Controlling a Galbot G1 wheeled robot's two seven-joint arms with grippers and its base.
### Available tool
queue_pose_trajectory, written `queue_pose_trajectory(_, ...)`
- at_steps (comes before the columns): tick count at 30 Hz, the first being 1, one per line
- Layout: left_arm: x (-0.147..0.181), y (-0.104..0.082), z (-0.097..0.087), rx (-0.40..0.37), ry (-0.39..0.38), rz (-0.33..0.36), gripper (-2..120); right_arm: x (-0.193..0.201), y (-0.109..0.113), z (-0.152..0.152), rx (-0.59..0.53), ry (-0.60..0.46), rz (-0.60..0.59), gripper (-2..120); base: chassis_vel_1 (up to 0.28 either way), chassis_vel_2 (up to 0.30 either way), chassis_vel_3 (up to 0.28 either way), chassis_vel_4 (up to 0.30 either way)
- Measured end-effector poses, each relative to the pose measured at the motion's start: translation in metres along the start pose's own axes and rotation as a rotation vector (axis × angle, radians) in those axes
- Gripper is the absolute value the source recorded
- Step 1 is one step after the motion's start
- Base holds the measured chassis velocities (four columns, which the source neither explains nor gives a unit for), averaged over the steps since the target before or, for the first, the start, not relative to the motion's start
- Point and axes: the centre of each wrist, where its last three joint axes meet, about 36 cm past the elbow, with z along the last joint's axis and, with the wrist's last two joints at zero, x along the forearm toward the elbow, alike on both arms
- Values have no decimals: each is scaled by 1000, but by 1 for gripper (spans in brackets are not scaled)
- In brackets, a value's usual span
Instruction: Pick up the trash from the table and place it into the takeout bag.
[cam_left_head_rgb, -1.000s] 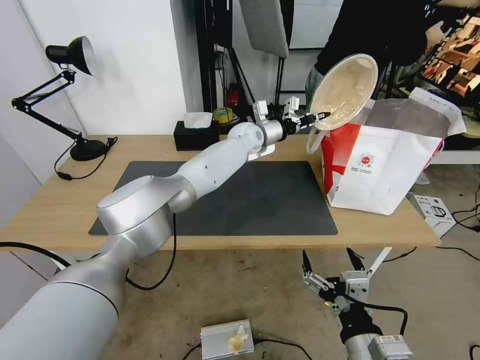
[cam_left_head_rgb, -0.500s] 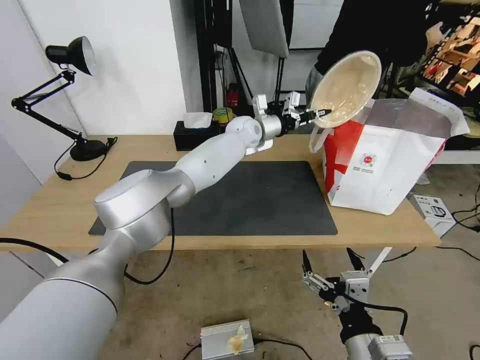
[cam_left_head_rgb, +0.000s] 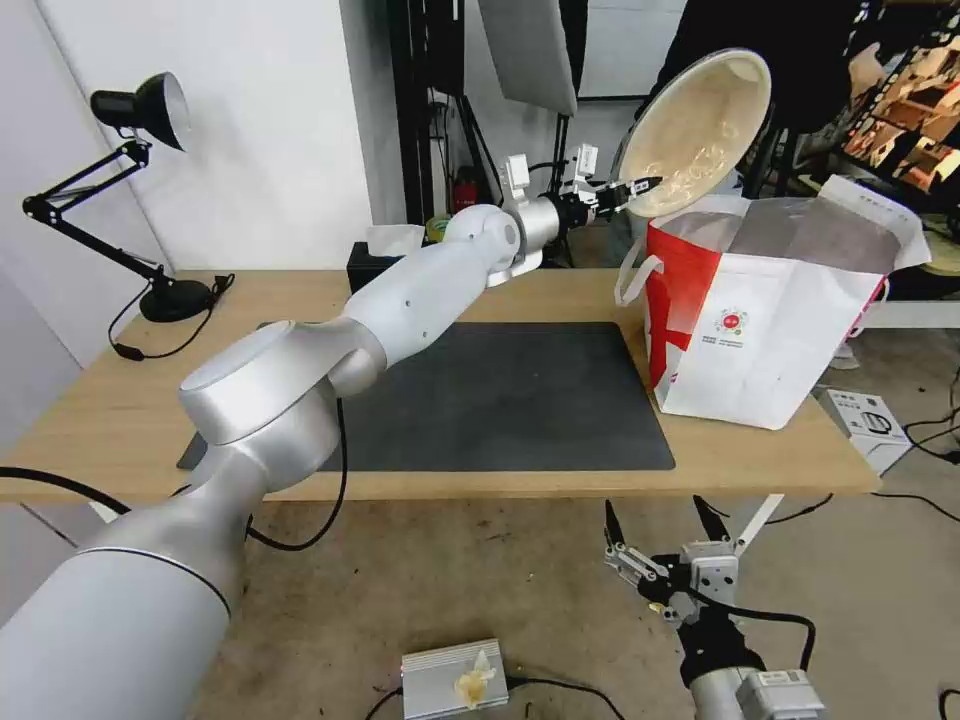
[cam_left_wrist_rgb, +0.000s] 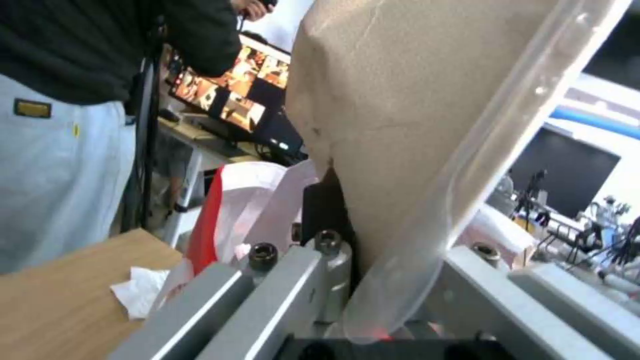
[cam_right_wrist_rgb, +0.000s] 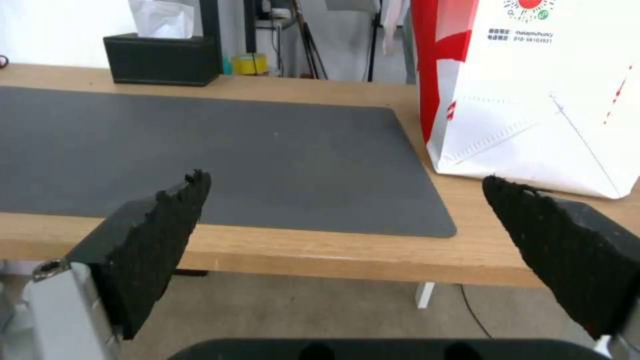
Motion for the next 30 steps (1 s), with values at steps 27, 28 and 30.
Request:
queue_pose_trajectory(27,9,13,27,-1,214,-155,1,0,0,0,0,0,0,100,0,0,0,0)
queue_pose_trajectory(28,9,13,26,-3,239,-161,1,0,0,0,0,0,0,100,0,0,0,0)
queue_pose_trajectory(30,9,14,25,-4,277,-162,1,0,0,0,0,0,0,100,0,0,0,0)
